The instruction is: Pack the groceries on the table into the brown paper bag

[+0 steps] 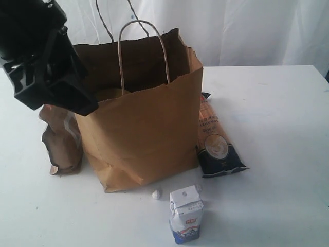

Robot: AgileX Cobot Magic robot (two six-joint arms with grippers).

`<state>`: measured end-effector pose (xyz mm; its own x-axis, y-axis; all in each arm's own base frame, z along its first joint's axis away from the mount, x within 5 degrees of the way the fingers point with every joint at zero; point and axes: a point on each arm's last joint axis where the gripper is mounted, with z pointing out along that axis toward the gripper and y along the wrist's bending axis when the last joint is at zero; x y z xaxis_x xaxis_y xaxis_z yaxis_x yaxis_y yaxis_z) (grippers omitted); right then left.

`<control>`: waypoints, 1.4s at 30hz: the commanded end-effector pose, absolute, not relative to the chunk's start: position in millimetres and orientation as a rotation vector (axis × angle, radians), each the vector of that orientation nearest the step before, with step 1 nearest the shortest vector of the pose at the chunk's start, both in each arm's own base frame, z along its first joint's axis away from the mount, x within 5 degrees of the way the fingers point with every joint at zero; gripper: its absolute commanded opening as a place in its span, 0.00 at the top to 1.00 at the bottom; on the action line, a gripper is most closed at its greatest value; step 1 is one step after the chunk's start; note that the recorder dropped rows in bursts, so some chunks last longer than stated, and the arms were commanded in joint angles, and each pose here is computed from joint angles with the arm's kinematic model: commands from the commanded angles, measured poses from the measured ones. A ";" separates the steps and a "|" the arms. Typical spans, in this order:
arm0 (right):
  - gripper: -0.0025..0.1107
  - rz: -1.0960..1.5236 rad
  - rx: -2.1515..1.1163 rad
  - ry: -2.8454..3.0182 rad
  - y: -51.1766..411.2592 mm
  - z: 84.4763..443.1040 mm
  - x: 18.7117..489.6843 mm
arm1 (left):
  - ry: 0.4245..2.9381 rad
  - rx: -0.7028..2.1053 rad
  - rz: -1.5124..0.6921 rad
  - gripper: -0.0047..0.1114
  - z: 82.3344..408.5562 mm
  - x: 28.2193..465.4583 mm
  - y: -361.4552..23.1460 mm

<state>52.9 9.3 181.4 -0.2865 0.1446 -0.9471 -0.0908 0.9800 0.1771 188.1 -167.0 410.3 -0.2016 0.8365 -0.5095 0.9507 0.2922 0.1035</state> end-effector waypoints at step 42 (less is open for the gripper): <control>0.98 0.223 0.040 1.830 8.9 182.4 52.9 | 2.253 1.674 -0.386 0.29 383.6 219.2 -193.7</control>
<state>52.9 9.3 181.4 -0.2865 0.1446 -0.9471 -0.0908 0.9800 0.1771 230.4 -200.1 379.2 -0.2399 0.8659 -0.4389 0.9593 0.2809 0.0299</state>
